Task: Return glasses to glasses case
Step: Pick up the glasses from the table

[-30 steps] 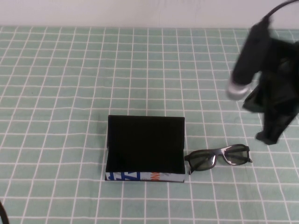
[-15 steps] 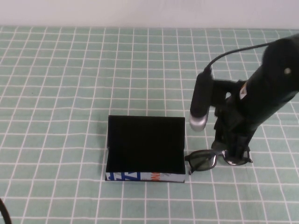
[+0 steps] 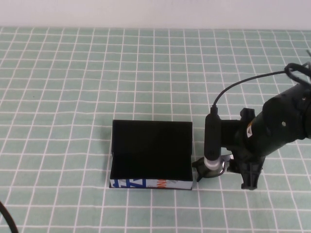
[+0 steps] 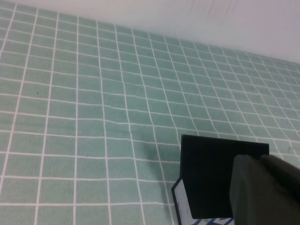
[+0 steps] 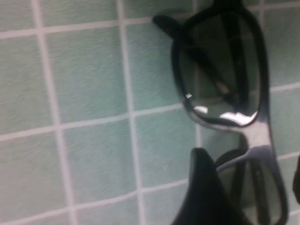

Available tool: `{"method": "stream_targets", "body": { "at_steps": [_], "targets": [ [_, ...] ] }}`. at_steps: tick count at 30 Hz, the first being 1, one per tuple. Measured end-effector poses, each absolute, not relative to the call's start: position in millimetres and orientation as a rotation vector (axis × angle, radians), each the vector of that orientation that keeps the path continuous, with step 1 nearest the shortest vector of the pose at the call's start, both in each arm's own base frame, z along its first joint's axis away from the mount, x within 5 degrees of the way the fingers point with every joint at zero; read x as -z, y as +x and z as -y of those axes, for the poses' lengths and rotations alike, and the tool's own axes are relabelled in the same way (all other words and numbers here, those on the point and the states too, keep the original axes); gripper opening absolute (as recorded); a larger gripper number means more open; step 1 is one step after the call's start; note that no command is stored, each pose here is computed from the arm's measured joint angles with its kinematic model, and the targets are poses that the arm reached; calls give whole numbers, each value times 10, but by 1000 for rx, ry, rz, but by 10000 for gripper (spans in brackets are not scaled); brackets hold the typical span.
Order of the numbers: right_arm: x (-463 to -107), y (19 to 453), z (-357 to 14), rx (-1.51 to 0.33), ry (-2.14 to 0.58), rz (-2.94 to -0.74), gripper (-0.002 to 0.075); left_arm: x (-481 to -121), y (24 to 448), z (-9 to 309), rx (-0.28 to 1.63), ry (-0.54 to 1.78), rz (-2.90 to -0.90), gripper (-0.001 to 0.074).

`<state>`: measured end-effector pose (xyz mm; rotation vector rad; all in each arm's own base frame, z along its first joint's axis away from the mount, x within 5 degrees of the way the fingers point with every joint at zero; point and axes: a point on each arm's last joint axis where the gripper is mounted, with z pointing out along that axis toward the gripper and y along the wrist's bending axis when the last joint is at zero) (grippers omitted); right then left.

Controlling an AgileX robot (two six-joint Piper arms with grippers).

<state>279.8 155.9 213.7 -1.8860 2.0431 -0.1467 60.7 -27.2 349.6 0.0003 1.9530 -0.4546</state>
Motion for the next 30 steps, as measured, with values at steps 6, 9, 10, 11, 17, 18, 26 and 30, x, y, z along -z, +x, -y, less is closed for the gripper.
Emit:
{"method": "stream_targets", "body": {
  "at_steps": [6,9,10,11,17,18,26,30],
  "targets": [
    [-1965,2876,-1580,179,-1931,-2034,353,-3494,606,273,455,1,-1955,-4],
    [-1863,2902,-1592,176,-1953,-2048,353,-3491,605,273,455,2,-1959,-4],
    [-1831,2909,-1595,175,-1959,-2051,353,-3489,604,274,456,2,-1962,-4],
    [-1814,2915,-1599,175,-1961,-2052,353,-3489,604,274,456,3,-1962,-4],
    [-1789,2932,-1607,179,-1960,-2044,295,-3482,600,275,456,5,-1970,-4],
    [-1789,2932,-1607,179,-1960,-2044,274,-3481,600,276,456,5,-1972,-4],
    [-1791,2939,-1610,183,-1956,-2036,230,-3476,597,277,455,8,-1978,-2],
    [-1808,2945,-1614,183,-1923,-2046,310,-3475,597,276,454,9,-1979,-2]
  ]
}}
